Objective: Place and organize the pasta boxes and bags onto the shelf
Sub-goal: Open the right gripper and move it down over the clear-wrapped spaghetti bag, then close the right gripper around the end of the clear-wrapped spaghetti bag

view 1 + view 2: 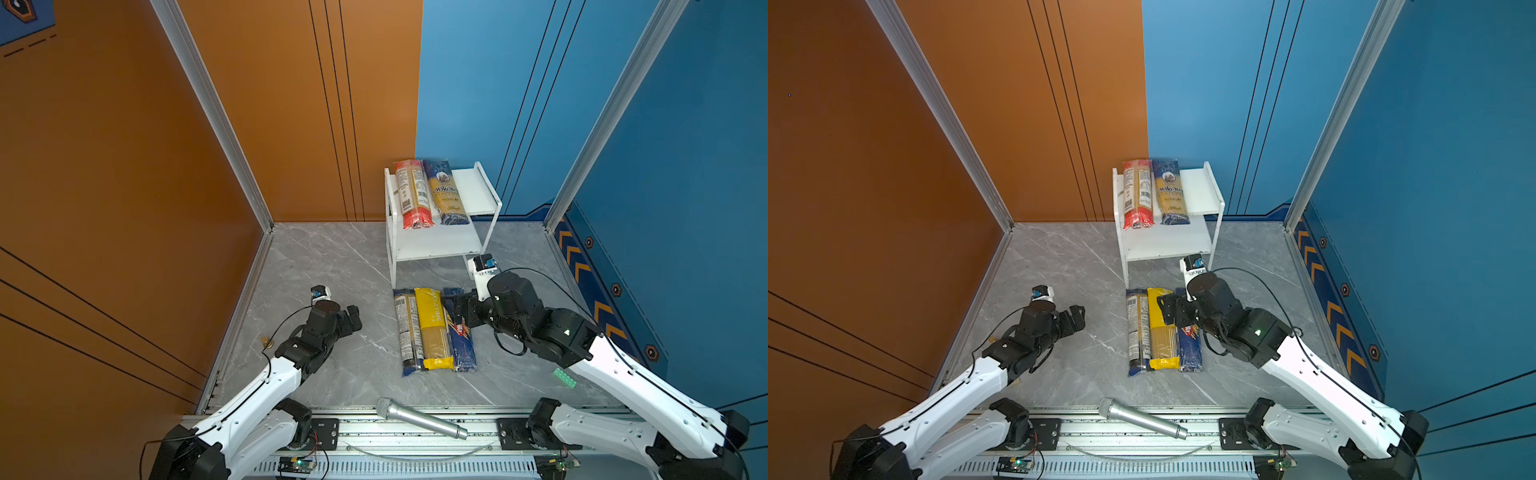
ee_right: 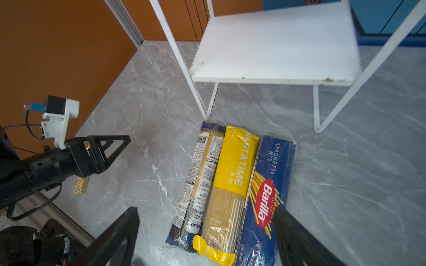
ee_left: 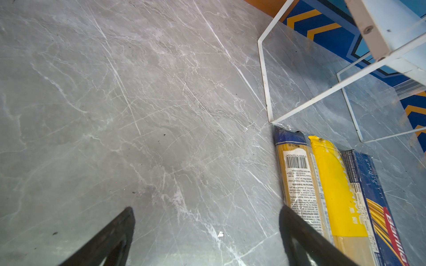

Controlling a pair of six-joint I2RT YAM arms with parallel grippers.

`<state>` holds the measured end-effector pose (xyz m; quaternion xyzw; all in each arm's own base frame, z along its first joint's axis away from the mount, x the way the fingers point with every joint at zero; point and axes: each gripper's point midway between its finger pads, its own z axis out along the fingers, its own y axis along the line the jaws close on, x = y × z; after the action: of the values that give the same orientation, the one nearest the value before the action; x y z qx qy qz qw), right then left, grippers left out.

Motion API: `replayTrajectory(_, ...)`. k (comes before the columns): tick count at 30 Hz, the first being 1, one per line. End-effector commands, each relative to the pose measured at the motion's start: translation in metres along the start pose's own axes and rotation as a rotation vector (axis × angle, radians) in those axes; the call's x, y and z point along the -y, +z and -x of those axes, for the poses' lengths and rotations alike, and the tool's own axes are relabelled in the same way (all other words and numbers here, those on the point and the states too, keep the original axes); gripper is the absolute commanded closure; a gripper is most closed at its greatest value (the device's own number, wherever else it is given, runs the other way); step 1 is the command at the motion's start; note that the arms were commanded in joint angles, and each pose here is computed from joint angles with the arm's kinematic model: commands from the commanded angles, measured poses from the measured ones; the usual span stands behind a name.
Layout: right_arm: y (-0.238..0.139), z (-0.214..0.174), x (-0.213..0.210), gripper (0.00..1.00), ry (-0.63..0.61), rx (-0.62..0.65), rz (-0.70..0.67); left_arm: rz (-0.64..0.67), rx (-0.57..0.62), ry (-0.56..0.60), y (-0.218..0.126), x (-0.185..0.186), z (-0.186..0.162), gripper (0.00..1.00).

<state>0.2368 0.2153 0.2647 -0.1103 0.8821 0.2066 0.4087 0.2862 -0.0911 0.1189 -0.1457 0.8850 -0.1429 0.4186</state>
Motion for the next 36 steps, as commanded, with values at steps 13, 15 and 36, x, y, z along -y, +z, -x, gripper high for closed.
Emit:
replayTrajectory(13,0.106,-0.103,-0.036,0.10,-0.022,-0.264,-0.088,-0.036,0.042,-0.001,-0.011,0.010,0.014,0.02)
replayTrajectory(15,0.115,-0.115,-0.036,0.10,-0.009,-0.304,-0.101,-0.034,0.040,0.000,-0.012,0.008,0.012,0.02)
replayTrajectory(36,0.156,-0.190,-0.041,0.11,0.010,-0.506,-0.166,-0.026,0.026,-0.011,-0.005,0.005,0.007,0.02)
